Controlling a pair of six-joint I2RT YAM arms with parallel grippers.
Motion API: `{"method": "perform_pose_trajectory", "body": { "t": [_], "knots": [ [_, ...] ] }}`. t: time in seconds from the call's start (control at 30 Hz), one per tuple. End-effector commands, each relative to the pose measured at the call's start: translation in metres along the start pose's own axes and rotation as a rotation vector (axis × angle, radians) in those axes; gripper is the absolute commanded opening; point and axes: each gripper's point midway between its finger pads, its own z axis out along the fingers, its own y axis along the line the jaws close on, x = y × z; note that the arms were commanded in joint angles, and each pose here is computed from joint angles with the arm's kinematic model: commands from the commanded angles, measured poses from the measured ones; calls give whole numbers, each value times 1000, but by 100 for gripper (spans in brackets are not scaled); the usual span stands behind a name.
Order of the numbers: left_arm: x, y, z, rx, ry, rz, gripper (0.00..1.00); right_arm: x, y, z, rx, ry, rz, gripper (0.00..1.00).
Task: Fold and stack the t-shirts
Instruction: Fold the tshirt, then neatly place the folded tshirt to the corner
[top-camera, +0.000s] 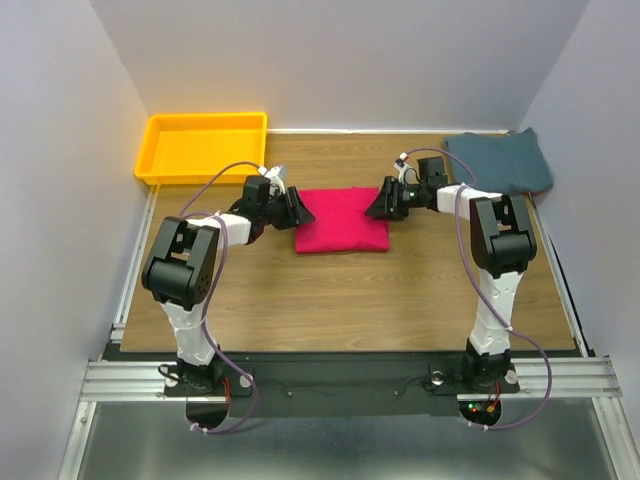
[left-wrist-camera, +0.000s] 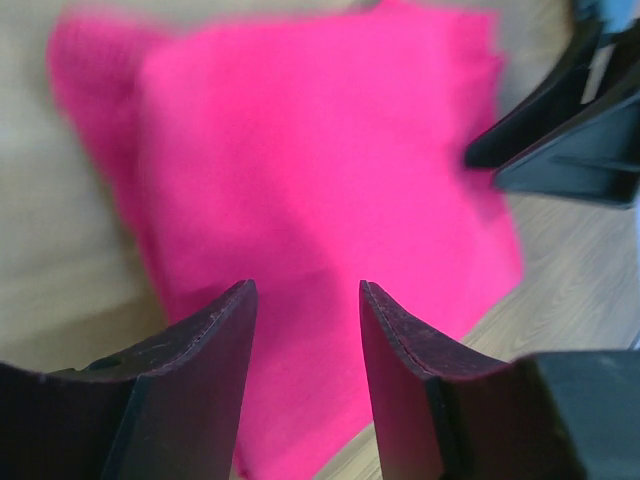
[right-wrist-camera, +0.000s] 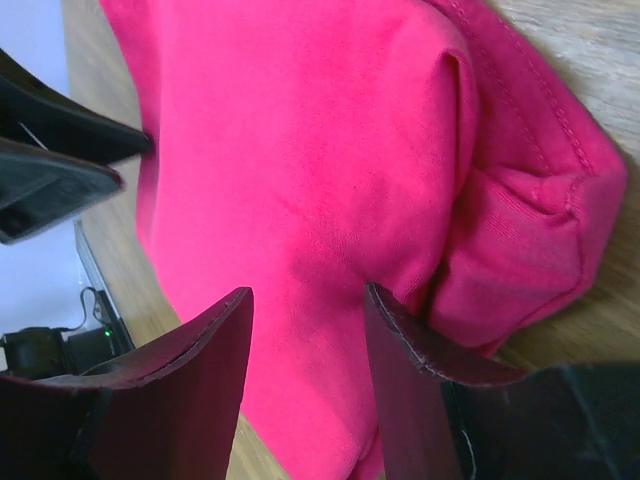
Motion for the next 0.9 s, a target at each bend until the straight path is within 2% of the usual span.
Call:
{"method": "perform_pose_trajectory", "body": {
  "t": [0.0,0.2,0.23,0.27,0.37,0.53,0.6,0.7,0.83,0.87],
  "knots": [
    [-8,-11,-9,2,-44,4,58,-22,-2,-11,47,-75,-65,54],
    [-25,-31,-33,-112,-87,171,65,-47,32,-46,87,-178,-133,56],
    [-19,-45,-33,-111,-78,211,67,-48,38,-59,120,-210,-147,58],
    [-30,-51,-40,-150,-121,268,68,-47,40,-65,137,-222,-149,59],
    [-19,-74,-46,-213,-122,385,71,-35,46,-91,209,-264,-141,60],
    [-7,-111,-38,-239,-136,485,72,-20,45,-137,376,-389,-95,63],
    [1,-126,-29,-213,-125,498,69,-10,47,-157,437,-440,-87,63],
    [5,-144,-8,-185,-118,496,58,-2,41,-182,543,-523,-51,65],
    [18,-169,23,-168,-98,564,45,20,42,-210,609,-618,-7,65],
    [19,-168,35,-190,-96,591,44,26,40,-213,620,-621,3,65]
  ]
}}
